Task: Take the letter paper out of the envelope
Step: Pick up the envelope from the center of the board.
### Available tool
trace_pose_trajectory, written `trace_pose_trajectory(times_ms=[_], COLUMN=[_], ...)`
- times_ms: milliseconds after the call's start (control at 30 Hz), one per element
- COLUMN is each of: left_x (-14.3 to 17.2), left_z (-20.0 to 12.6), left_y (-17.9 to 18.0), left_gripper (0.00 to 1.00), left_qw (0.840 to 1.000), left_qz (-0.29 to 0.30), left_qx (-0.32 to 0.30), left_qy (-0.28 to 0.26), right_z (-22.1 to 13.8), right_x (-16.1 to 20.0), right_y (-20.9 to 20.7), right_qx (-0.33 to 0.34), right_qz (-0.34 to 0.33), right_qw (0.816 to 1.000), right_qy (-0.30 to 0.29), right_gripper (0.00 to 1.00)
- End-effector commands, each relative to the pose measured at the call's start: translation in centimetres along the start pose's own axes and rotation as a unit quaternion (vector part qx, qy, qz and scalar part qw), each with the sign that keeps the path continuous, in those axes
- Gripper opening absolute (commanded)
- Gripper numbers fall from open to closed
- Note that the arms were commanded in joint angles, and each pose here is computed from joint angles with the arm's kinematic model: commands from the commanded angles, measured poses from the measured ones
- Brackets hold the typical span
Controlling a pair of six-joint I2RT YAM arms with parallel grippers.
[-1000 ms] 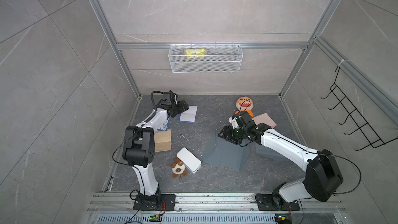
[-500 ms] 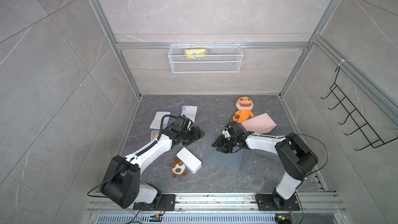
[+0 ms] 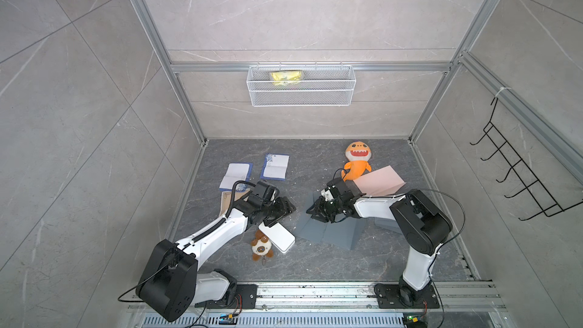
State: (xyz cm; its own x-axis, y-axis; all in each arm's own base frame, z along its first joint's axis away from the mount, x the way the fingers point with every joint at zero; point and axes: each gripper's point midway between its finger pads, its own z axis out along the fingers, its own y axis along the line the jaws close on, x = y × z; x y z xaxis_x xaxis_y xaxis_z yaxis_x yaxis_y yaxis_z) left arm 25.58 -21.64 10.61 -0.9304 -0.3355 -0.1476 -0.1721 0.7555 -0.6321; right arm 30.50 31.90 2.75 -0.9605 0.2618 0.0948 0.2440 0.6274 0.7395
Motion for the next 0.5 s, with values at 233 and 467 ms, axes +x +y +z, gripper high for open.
trace_pose_trajectory(times_ms=[233,467], left_x=[-0.7,-1.8], left_z=[-0.5,-0.8], left_y=[-2.2,-3.5], left_gripper=[0.72,0.73], left_qw=[0.999,0.999], left_qz=[0.022,0.026], left_qx=[0.026,0.034], left_qy=[-0.003,-0.013], right_z=[0.5,-2.6], right_x=[-0.8,-1.7], right_y=[0.4,4.6], right_qx=[0.036,0.056], right_qz=[-0.057,-0.144], right_qw=[0.998,0.988], right_qy=[0.006,-0.006], right_gripper=[0.04,0.00])
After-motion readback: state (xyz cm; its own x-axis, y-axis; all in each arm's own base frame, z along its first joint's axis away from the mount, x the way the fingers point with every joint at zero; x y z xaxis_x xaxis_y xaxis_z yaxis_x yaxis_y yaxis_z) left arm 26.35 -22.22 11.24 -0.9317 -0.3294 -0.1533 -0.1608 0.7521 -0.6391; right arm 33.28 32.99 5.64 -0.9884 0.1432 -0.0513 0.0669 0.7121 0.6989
